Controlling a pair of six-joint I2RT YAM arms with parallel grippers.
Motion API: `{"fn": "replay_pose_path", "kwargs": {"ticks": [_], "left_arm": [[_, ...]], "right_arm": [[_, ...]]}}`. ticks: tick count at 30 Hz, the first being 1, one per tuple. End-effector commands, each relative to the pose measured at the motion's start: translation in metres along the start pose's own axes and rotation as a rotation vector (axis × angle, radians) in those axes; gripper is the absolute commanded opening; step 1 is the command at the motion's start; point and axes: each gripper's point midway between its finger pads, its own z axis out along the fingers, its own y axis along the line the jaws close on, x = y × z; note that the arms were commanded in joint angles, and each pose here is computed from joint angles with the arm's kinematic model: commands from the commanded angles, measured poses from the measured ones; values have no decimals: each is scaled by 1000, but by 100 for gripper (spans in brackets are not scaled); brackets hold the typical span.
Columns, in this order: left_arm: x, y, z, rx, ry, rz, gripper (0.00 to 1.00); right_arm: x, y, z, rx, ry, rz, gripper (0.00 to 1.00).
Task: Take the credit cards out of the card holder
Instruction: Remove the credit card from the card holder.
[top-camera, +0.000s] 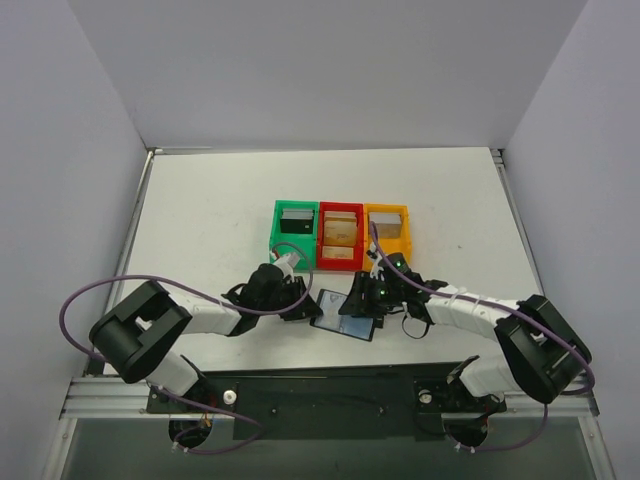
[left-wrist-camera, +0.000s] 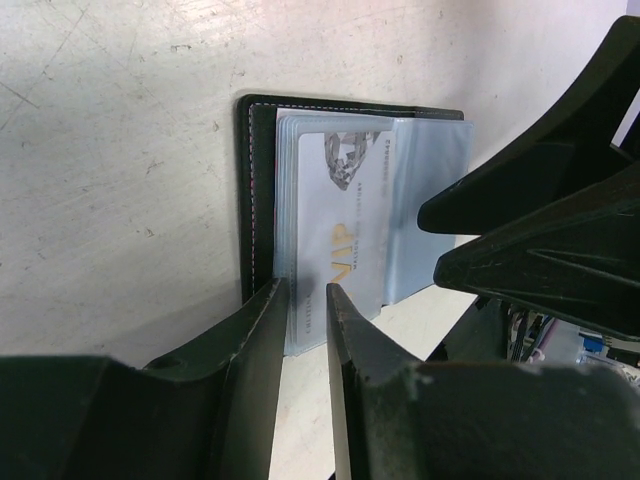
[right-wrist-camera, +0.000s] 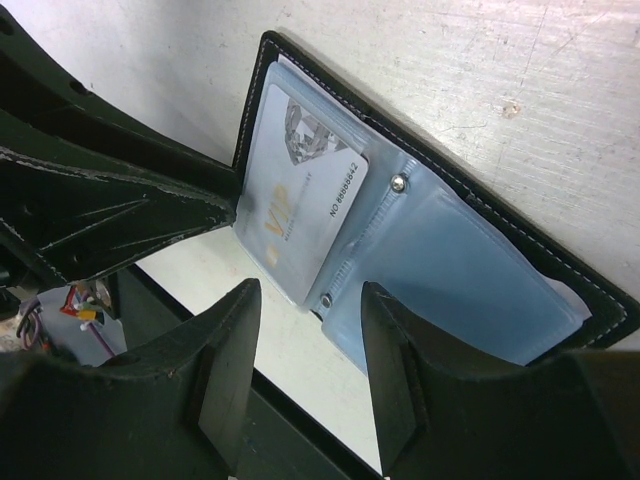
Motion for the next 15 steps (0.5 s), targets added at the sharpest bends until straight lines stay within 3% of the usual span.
{"fn": "replay_pose_path", "kwargs": {"ticks": [1,9,15], "left_arm": [[-11,-13,5,46,-29,13,31],[1,-1,6,31,-21,-17,25],[5,7,4,5,-31,-30,21]], "right_arm": [[-11,14,2,-55,-19,0,41],[-10,10,7,-48,-22,29,39],[-5,-2,12,-7,-15,53,32]]}}
